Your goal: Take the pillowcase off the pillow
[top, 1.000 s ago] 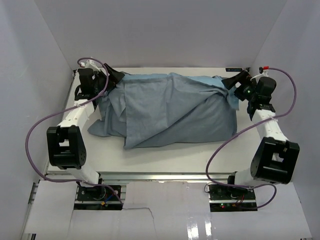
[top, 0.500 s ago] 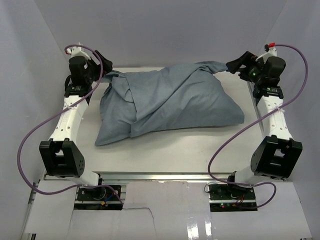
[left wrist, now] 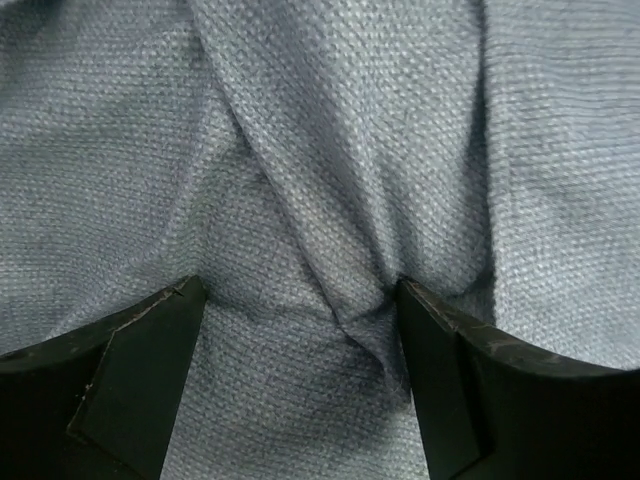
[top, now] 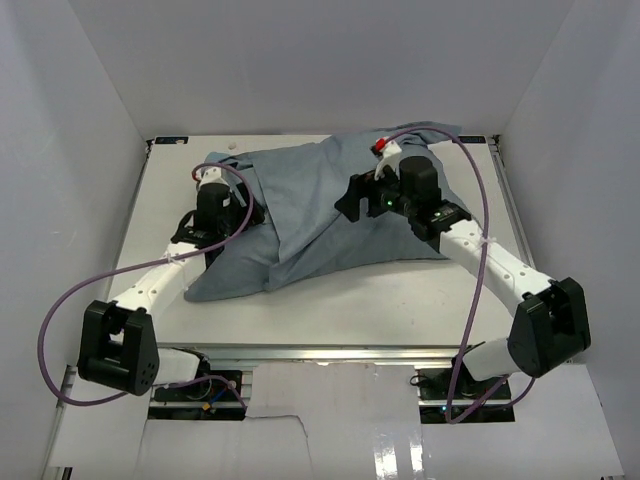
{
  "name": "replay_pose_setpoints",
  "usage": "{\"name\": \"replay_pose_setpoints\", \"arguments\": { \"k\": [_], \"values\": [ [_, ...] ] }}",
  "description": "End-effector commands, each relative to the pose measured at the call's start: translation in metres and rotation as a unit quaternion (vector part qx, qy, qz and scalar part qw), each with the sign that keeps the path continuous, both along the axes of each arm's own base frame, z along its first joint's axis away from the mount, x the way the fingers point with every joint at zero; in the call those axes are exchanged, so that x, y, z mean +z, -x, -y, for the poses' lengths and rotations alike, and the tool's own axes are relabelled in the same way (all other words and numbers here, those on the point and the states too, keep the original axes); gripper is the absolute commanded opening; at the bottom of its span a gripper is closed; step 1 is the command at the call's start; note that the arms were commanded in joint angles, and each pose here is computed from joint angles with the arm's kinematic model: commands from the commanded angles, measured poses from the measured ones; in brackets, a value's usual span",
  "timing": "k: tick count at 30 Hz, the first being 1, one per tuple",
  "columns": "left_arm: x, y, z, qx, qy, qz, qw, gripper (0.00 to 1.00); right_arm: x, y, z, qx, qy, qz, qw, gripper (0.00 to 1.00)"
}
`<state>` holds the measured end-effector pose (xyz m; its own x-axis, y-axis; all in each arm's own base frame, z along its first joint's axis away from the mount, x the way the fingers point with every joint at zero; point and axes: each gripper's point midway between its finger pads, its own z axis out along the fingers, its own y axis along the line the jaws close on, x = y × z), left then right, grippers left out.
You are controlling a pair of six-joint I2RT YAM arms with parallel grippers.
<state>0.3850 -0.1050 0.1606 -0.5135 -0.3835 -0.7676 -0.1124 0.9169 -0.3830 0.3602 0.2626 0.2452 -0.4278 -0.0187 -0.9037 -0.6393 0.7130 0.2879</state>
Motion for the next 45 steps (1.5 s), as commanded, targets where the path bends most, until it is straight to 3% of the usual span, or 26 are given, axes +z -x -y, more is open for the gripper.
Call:
{"name": "replay_pose_setpoints", "arguments": {
  "k": [1,3,8,10,13,20,23,24,26,28,29,34,36,38,41,45],
  "values": [
    [-0.002,0.004,0.003,0.008,0.020,0.022,1.000,0.86,0.000,0.007,-0.012,-0.013,0.028,0.048,0.998,0.95],
    [-0.011,0.008,0.017,-0.018,0.034,0.034,0.999,0.81,-0.007,0.013,-0.017,-0.016,0.036,0.048,0.998,0.95],
    [0.000,0.020,0.075,-0.103,0.057,0.063,0.991,0.36,0.000,0.044,-0.044,0.000,0.040,0.069,0.997,0.96],
    [0.012,0.023,0.095,-0.125,0.064,0.076,0.987,0.27,0.009,0.061,-0.060,0.004,0.041,0.087,0.995,0.96],
    [0.028,0.028,0.117,-0.156,0.090,0.086,0.980,0.00,0.005,0.076,-0.073,-0.005,0.057,0.095,0.994,0.96],
    [0.032,0.037,0.145,-0.187,0.096,0.082,0.974,0.00,-0.040,0.064,-0.050,-0.096,0.134,0.074,0.984,0.98],
    [0.032,0.039,0.139,-0.181,0.090,0.084,0.976,0.00,-0.046,0.053,-0.030,-0.153,0.163,0.079,0.971,0.70],
    [0.033,0.038,0.134,-0.171,0.082,0.089,0.978,0.00,-0.044,0.050,-0.022,-0.175,0.169,0.085,0.966,0.55],
    [0.038,0.039,0.126,-0.158,0.069,0.091,0.981,0.00,-0.043,0.045,-0.014,-0.193,0.175,0.089,0.961,0.46],
    [0.047,0.036,0.118,-0.140,0.058,0.100,0.983,0.00,-0.046,0.035,-0.009,-0.202,0.179,0.084,0.959,0.13],
    [0.052,0.039,0.115,-0.141,0.052,0.101,0.983,0.00,-0.046,0.028,-0.001,-0.218,0.179,0.078,0.956,0.08],
    [0.058,0.037,0.099,-0.112,0.015,0.083,0.990,0.09,-0.045,0.009,0.019,-0.246,0.168,0.066,0.952,0.08],
    [0.056,0.038,0.088,-0.086,0.004,0.073,0.994,0.27,-0.040,0.000,0.030,-0.262,0.161,0.064,0.949,0.08],
    [0.053,0.038,0.076,-0.059,-0.012,0.067,0.996,0.56,-0.035,-0.002,0.032,-0.261,0.153,0.064,0.951,0.08],
    [0.065,0.042,0.072,-0.053,-0.005,0.078,0.996,0.72,-0.031,0.002,0.027,-0.243,0.142,0.063,0.957,0.08],
    [0.102,0.052,0.096,-0.116,0.045,0.107,0.986,0.77,-0.031,0.009,0.019,-0.220,0.120,0.060,0.966,0.08]
  ]
}}
